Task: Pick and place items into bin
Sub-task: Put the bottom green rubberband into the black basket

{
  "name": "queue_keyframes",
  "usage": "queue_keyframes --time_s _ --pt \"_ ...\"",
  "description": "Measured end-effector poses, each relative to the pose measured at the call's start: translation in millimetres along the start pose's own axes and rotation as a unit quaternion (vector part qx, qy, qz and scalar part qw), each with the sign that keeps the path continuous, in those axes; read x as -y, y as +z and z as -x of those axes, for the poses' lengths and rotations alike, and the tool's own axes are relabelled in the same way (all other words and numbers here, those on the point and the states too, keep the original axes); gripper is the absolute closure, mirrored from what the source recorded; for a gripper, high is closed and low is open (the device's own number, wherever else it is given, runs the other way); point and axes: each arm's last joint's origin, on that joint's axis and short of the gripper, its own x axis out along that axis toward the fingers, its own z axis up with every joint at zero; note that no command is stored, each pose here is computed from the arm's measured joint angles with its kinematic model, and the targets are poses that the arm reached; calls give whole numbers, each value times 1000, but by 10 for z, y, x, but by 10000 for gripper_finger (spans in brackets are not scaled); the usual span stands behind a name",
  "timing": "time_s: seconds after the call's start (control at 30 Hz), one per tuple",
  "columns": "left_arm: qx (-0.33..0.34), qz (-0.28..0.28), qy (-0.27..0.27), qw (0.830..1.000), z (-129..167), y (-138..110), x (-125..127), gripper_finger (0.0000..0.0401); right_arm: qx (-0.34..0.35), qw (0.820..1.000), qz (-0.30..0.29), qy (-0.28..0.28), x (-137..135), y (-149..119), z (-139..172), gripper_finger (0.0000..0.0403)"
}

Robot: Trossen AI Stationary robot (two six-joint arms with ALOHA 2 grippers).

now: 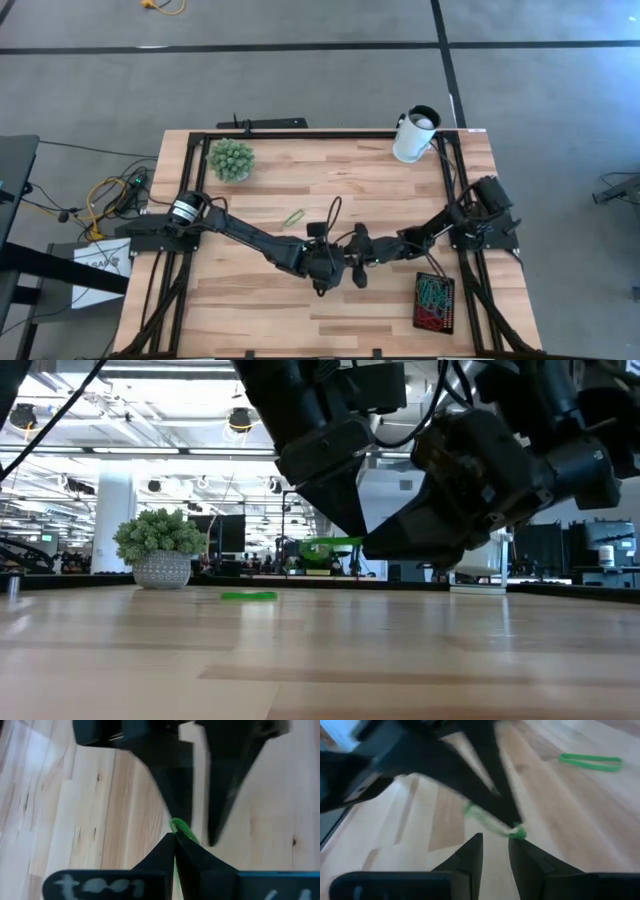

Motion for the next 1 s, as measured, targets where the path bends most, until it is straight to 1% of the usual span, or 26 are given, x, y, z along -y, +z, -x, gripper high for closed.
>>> queue_keyframes --time_s 0.17,0.37,0.63,0.73,0.8,0.87,0.9,1.0 --pt "1 0 -2 1000 6 1 9 401 0 1000 -2 -6 36 8 -11 315" --pt "1 1 -5 1000 14 -3 24 401 -18 1000 3 -13 52 -29 -9 316" --pt "4 4 -6 1000 15 4 27 401 -14 1000 3 -14 51 -23 -9 320" --pt "5 6 -16 1000 16 10 33 401 -15 1000 3 -14 51 -23 -9 340" --pt "6 8 -20 1000 16 14 36 401 -15 1000 8 -14 51 -24 -9 364" --pt "6 8 -21 1000 17 15 36 401 -16 999 29 -13 51 -25 -9 391" --pt "6 8 -21 1000 17 15 36 401 -16 999 38 -13 51 -25 -9 396" --pt "7 12 -18 1000 17 15 34 400 -16 999 40 -13 51 -25 -9 395"
